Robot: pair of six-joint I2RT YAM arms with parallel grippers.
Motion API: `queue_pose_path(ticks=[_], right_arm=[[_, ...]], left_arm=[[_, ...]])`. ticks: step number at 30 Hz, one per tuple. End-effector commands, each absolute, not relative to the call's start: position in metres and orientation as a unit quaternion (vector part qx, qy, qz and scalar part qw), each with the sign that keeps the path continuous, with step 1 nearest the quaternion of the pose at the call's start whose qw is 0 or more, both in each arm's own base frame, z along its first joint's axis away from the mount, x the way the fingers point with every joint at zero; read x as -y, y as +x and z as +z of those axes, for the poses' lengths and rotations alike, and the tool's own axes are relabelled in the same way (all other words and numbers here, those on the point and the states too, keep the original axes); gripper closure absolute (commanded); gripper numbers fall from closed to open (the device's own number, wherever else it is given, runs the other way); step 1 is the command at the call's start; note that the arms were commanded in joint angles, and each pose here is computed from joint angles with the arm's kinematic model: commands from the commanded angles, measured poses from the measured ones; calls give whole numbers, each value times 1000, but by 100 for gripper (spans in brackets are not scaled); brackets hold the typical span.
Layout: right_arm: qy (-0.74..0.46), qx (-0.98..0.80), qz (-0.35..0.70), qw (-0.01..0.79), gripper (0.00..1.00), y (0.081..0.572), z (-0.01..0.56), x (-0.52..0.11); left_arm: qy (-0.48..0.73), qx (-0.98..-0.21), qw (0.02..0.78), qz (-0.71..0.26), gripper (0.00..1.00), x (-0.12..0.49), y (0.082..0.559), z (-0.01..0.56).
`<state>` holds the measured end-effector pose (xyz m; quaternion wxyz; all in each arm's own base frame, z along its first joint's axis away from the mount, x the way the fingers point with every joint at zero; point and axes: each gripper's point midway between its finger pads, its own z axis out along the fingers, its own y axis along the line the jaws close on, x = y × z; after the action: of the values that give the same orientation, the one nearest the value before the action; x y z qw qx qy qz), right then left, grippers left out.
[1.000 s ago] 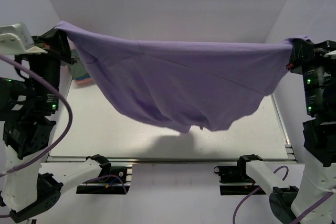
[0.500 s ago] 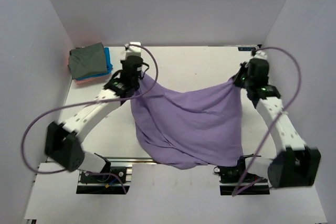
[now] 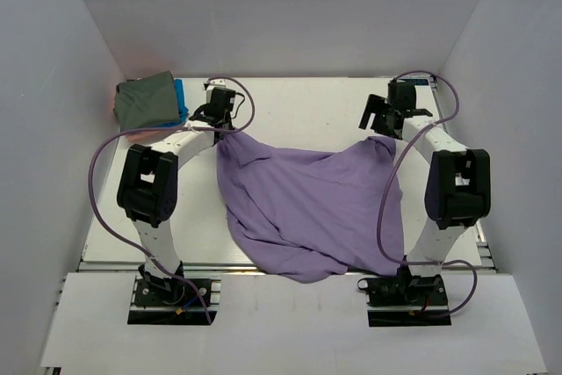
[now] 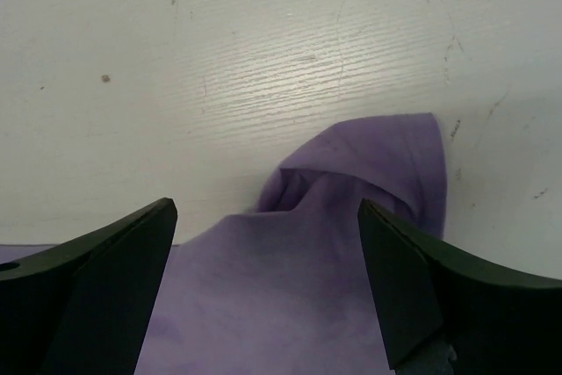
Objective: Fold and stack the t-shirts
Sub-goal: Flatten out the tshirt
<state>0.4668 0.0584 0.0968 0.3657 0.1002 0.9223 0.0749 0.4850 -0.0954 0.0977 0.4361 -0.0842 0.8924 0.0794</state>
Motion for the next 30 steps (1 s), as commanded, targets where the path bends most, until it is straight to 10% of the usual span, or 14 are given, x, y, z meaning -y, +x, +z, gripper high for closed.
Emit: queue_pose_path(ticks=[1,15,30], right_arm=[[119,-916,59,379,10,460,125,-47],[323,-923,-37,206,14,281,48,8],[293,-921,-4,259,40,302,30,10]], left_arm=[[-103,-888,445,53,100,93,493,111],[-130,-899,414,58,100,65,477,82],[-108,-900,422,30,100,70,474,73]])
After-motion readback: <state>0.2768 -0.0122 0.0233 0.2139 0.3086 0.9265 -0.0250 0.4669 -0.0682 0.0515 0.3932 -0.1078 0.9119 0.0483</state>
